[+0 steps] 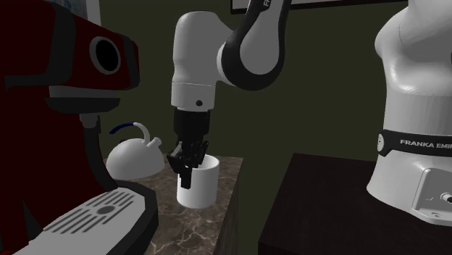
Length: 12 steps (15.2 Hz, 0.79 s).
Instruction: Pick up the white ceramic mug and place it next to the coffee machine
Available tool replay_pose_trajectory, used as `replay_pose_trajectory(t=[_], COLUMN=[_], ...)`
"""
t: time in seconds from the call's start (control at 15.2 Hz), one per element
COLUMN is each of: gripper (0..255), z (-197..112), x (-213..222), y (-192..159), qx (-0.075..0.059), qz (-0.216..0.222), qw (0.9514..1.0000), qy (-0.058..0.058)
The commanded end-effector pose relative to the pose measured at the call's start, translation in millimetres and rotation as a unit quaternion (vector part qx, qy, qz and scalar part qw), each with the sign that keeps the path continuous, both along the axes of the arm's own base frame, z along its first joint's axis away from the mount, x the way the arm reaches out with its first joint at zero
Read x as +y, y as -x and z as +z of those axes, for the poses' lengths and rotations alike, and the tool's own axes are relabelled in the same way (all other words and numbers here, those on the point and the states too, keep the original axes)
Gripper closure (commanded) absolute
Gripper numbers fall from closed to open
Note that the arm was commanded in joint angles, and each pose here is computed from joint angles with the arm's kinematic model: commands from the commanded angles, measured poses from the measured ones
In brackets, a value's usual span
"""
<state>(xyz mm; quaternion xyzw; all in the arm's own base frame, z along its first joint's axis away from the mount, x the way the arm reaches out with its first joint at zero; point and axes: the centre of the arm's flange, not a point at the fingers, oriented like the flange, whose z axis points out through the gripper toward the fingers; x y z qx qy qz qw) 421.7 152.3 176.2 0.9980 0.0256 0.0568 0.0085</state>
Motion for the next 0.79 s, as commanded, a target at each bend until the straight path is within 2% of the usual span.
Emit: replay_pose_trajectory(t=[0.0, 0.4, 0.46, 0.73], gripper=[255, 255, 0, 0], z=[-2.1, -2.1, -2.1, -2.1], x=[0.7, 0.7, 0.7, 0.7], y=[0.2, 0.2, 0.2, 0.2], qx=[0.000, 0.000, 0.000, 0.000], qz=[0.000, 0.000, 0.000, 0.000], qw=[1.0000, 1.0000, 1.0000, 1.0000], qy=[0.000, 0.000, 0.000, 0.000])
